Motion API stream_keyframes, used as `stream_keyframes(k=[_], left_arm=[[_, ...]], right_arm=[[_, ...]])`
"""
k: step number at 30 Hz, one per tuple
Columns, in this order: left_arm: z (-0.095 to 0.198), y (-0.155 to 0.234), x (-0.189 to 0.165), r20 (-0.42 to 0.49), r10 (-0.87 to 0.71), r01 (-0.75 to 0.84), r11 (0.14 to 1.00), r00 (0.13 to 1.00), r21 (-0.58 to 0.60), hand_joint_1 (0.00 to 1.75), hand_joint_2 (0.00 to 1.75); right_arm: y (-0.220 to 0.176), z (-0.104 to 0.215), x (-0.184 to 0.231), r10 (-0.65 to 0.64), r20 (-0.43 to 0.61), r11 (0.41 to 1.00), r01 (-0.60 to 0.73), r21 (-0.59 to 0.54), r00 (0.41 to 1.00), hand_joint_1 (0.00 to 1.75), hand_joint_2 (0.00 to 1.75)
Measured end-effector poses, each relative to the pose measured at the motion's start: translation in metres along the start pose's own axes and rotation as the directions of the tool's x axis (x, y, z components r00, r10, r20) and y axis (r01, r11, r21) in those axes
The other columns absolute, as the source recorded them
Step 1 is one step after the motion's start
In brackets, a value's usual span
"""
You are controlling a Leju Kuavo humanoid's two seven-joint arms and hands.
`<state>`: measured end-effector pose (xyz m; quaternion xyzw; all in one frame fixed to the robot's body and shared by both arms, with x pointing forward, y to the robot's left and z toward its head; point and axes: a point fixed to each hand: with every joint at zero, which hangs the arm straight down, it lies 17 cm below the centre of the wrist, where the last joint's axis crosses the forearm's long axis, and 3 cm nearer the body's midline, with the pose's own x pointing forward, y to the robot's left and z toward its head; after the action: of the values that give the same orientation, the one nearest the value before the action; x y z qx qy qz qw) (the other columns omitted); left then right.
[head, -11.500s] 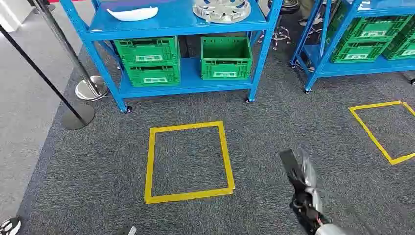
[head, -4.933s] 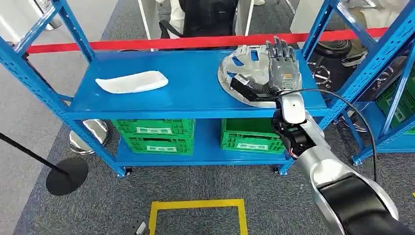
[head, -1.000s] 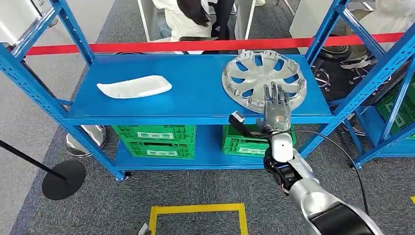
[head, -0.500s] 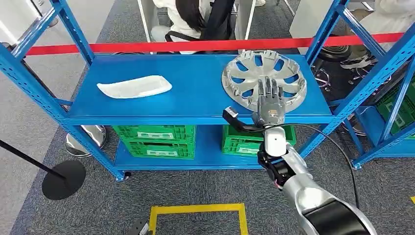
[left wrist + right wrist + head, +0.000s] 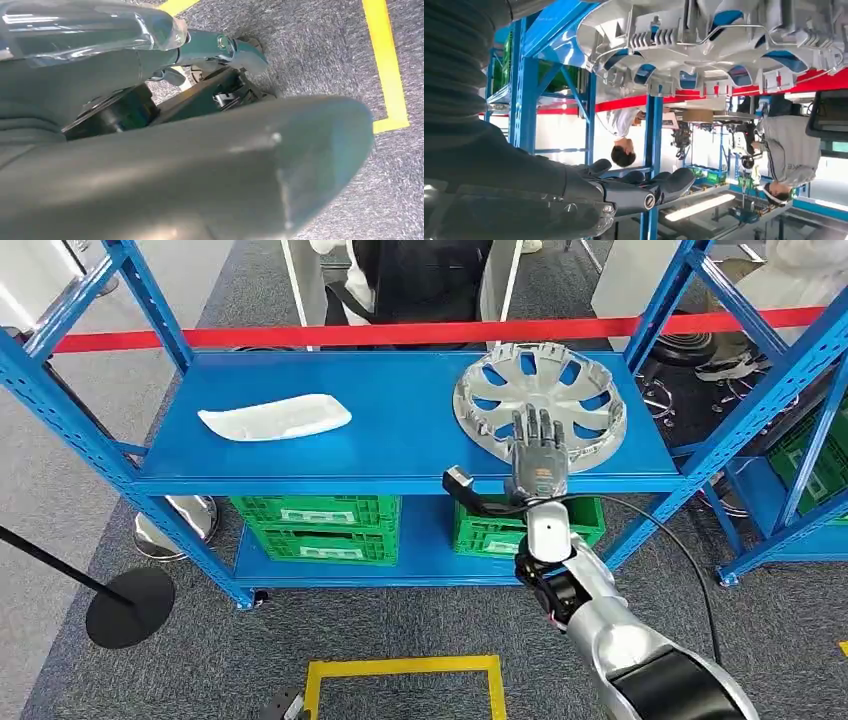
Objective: Take the parts from the cabinet and place them on the table.
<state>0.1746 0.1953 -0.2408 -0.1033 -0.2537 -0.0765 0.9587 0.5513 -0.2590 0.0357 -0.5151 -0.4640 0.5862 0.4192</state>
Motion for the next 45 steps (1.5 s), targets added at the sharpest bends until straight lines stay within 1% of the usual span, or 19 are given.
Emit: stream_keyframes(k=[11, 26, 30, 41, 45], left_arm=[[0.000, 0.000, -0.001, -0.005, 0.000, 0.000, 1.000, 1.000, -0.001, 0.00, 0.00], [-0.001, -0.002, 0.002, -0.008, -0.021, 0.021, 1.000, 1.000, -0.009, 0.00, 0.00], [-0.001, -0.004, 0.001, -0.012, -0.024, 0.024, 1.000, 1.000, -0.011, 0.00, 0.00], [-0.002, 0.000, 0.004, -0.010, -0.039, 0.039, 0.999, 0.999, -0.006, 0.00, 0.00], [-0.001, -0.001, 0.000, -0.017, -0.039, 0.039, 0.999, 0.999, -0.007, 0.00, 0.00]], right_arm=[[0.006, 0.001, 0.003, 0.022, 0.013, 0.999, -0.022, 0.032, 1.000, 0.00, 1.75], [0.005, 0.000, 0.004, 0.022, 0.013, 0.999, -0.022, 0.030, 1.000, 0.00, 1.75], [0.015, 0.007, 0.003, 0.021, 0.011, 0.998, -0.022, 0.051, 1.000, 0.00, 1.75], [0.019, 0.010, -0.006, 0.023, -0.023, 0.998, -0.021, 0.051, 0.999, 0.00, 1.75], [0.031, 0.018, -0.005, 0.022, -0.026, 0.997, -0.020, 0.071, 0.999, 0.00, 1.75]])
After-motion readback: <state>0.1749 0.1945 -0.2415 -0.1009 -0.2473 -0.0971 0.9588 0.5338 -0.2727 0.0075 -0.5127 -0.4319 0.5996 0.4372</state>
